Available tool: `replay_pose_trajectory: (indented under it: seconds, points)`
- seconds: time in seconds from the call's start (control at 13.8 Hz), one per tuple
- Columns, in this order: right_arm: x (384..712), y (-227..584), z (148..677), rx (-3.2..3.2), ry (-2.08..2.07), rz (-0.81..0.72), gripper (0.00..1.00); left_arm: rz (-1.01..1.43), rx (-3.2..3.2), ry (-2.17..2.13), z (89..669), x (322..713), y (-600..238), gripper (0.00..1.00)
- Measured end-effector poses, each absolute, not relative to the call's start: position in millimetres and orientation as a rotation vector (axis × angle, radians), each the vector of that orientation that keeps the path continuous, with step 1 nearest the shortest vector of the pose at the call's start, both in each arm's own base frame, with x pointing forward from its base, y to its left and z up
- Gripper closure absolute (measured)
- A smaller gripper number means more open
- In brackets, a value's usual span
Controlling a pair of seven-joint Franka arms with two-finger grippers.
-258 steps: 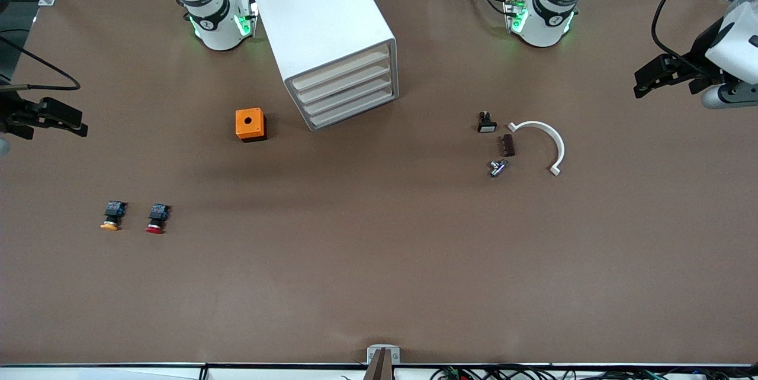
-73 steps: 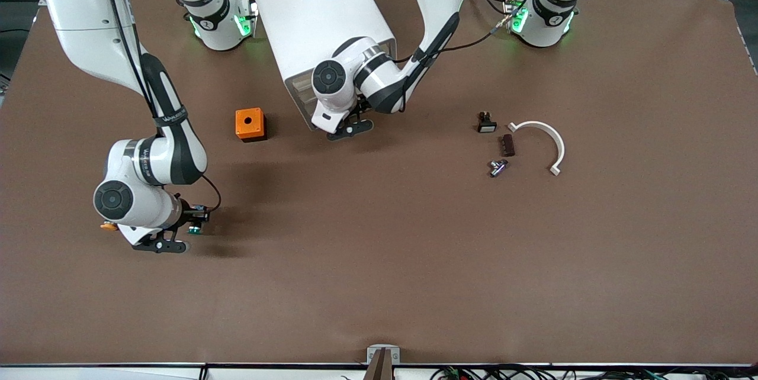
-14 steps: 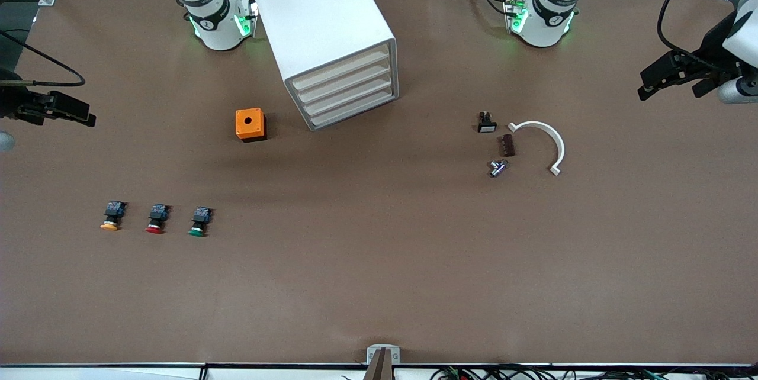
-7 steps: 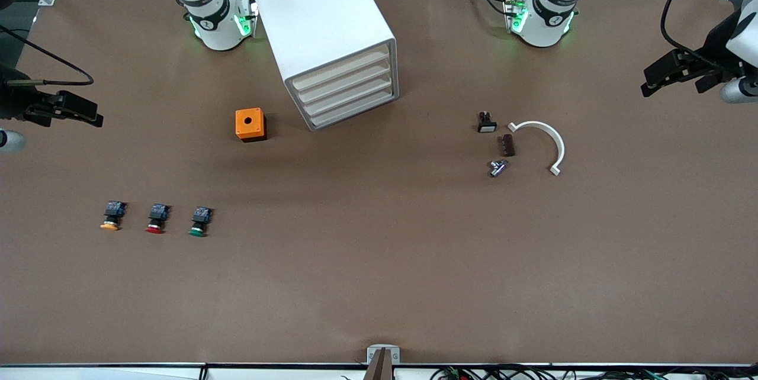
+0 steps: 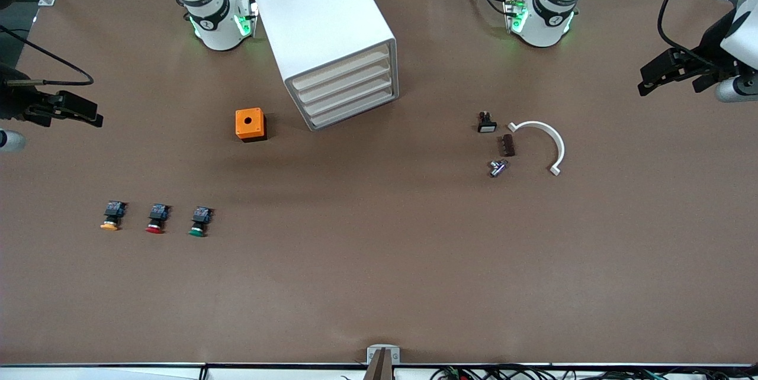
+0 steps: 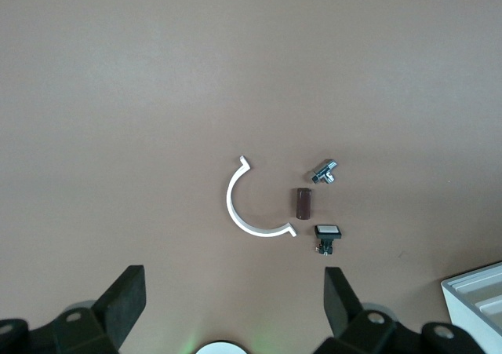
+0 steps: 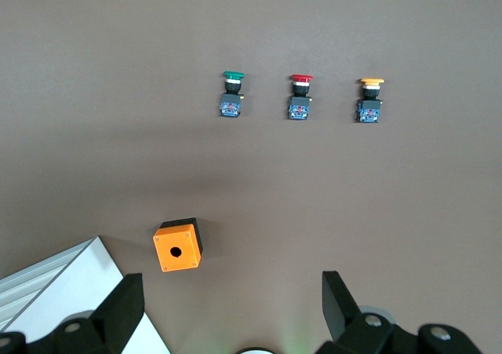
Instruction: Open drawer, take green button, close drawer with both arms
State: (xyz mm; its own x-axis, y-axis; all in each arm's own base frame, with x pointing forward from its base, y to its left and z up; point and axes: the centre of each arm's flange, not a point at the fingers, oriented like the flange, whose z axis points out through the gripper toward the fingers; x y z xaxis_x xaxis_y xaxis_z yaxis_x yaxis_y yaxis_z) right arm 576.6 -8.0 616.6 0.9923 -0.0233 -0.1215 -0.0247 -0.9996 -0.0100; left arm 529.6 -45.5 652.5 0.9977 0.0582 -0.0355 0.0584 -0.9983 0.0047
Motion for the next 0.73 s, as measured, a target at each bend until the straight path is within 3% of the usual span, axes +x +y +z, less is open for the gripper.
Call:
replay_pose_trajectory:
  seconds: [0.73]
  points:
    - [576.7, -8.0, 616.6, -3.124, 0.038, 0.189, 0.00, -0.036, 3.139, 0.071, 657.6, 531.1, -51.8, 0.00]
